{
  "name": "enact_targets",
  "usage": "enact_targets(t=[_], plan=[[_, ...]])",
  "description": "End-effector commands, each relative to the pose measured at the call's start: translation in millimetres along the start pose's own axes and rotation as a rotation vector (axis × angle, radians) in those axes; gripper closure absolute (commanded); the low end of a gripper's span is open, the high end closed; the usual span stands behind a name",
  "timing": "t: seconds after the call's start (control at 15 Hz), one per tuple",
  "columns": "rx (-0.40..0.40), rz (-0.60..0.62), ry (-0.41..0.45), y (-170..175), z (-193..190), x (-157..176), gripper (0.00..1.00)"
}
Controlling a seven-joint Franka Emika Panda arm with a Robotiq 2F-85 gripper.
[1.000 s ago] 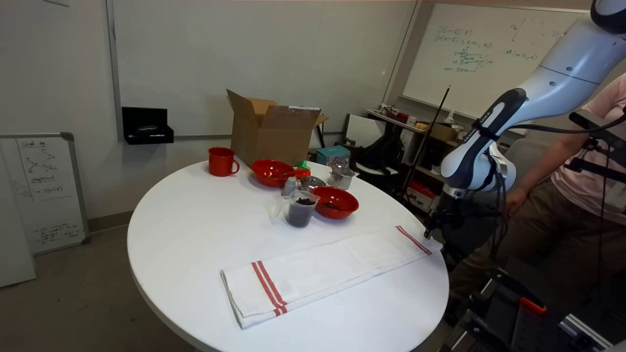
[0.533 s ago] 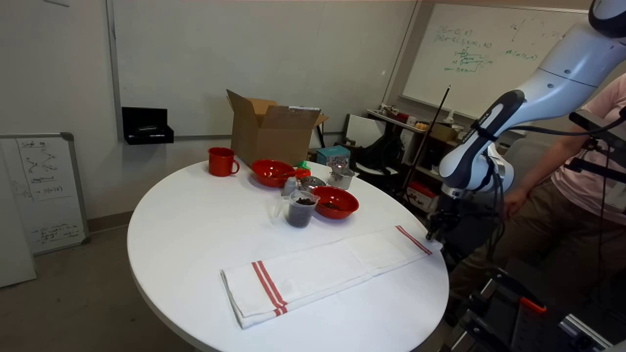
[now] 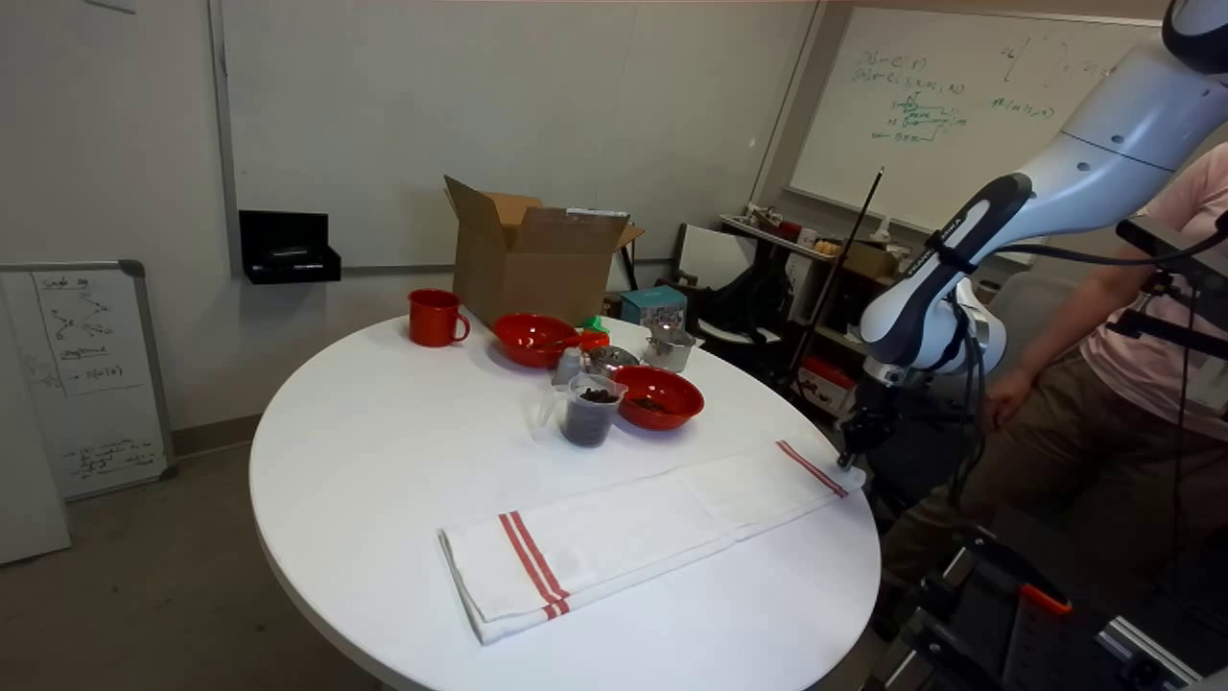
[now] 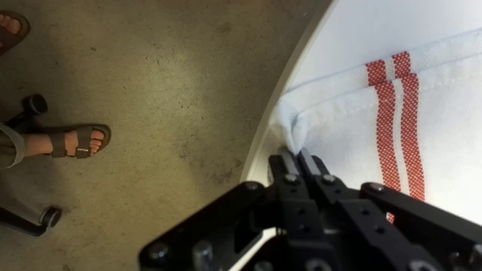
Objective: Fold the towel in half then fold it in half again
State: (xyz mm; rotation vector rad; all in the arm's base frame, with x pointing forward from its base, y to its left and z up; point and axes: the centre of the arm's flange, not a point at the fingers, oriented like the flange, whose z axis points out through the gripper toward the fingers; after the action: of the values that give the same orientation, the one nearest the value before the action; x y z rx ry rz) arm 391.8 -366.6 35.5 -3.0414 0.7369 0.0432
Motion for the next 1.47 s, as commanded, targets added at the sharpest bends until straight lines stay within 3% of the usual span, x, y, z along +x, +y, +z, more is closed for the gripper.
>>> enact_targets(t=[0.0, 0.73, 1.07, 1.4], plan=[[0.011, -0.01, 0.046, 1.0, -32.5, -1.2, 0.99], [-0.084, -0.071, 0.152, -10.4, -149.0, 15.9, 0.99], [-0.114, -0.131, 0.171, -33.6, -189.6, 33.4, 0.99], [-0.191, -0.164, 0.195, -33.2, -236.1, 41.3, 0.99]])
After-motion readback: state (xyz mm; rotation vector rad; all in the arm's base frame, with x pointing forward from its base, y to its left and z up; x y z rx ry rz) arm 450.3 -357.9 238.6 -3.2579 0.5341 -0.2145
